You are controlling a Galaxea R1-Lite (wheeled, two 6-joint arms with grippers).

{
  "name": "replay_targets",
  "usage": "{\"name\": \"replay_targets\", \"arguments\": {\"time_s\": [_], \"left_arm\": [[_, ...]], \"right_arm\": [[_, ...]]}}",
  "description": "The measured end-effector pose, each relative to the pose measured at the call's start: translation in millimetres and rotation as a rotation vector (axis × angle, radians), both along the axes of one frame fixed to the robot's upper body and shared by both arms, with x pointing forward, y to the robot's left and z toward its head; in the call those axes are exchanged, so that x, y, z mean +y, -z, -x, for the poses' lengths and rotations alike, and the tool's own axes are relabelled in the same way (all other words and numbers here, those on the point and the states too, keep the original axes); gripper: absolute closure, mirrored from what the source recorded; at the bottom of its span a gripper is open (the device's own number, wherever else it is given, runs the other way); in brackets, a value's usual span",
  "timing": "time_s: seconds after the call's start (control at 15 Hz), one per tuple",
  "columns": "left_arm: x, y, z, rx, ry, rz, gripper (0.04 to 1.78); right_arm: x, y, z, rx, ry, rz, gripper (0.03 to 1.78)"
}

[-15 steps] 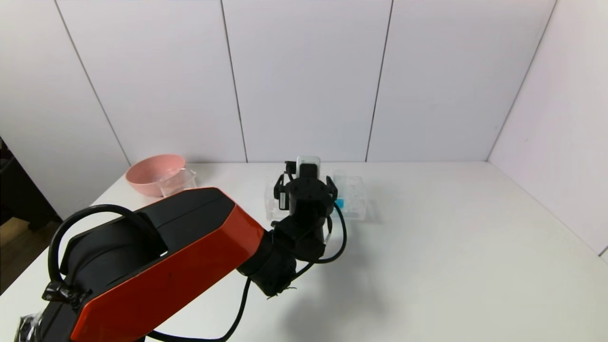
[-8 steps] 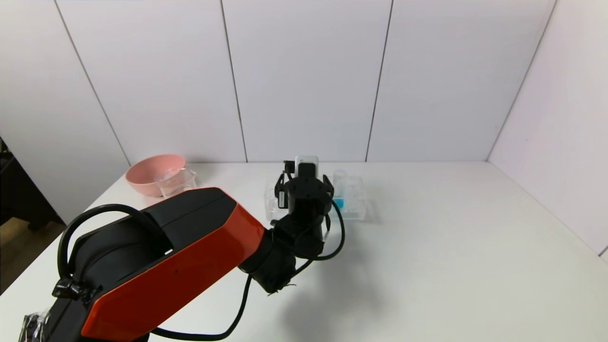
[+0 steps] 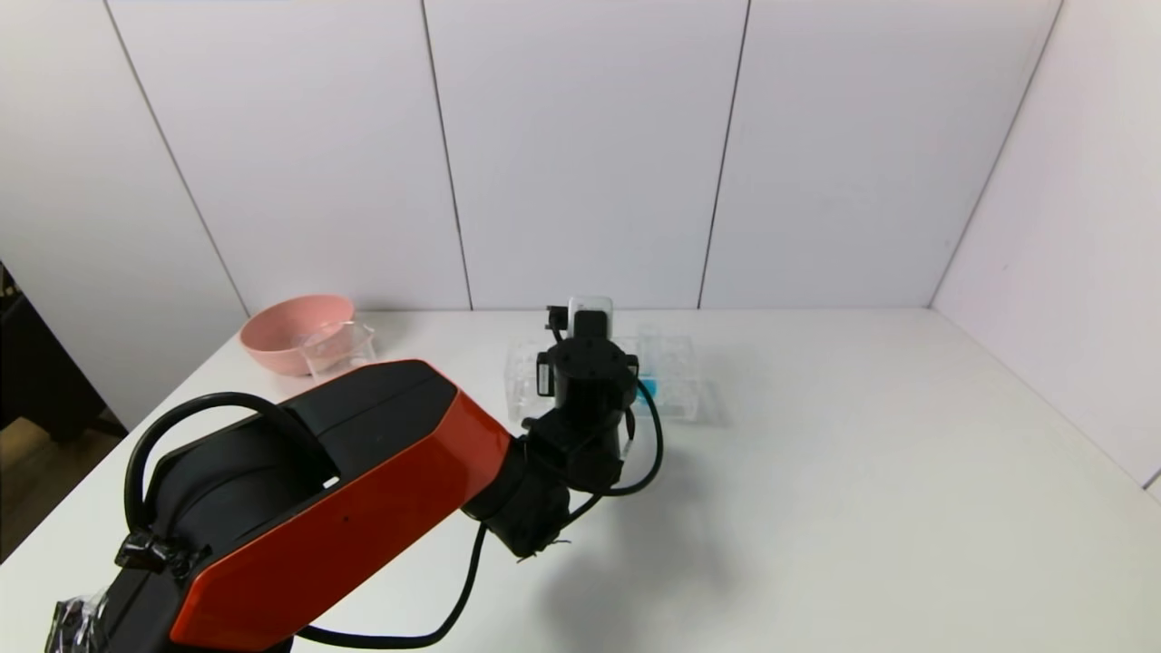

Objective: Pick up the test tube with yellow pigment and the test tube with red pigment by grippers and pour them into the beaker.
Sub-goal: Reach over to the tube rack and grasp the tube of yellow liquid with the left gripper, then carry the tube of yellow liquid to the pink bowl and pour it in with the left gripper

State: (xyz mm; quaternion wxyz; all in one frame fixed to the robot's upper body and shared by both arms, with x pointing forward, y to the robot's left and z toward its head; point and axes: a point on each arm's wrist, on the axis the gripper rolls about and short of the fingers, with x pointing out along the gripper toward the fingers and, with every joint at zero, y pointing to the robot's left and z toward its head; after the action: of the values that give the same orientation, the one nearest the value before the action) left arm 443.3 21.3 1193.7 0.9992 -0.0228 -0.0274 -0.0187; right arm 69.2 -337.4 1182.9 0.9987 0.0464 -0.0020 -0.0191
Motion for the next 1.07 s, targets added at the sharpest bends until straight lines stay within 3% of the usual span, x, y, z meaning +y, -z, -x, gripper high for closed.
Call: {"name": "replay_targets", "arguments": {"time_s": [0.6, 1.07], "left_arm": [[-1.0, -10.4, -1.3, -0.025, -0.002, 0.0, 1.37], [8.6, -70.1, 12.9, -0.078, 0.048, -0.026, 1.37]], "right_arm": [[0.0, 0.0, 0.0, 0.0, 0.0, 0.0, 0.1], [0.0, 0.0, 0.0, 0.0, 0.0, 0.0, 0.1]]}}
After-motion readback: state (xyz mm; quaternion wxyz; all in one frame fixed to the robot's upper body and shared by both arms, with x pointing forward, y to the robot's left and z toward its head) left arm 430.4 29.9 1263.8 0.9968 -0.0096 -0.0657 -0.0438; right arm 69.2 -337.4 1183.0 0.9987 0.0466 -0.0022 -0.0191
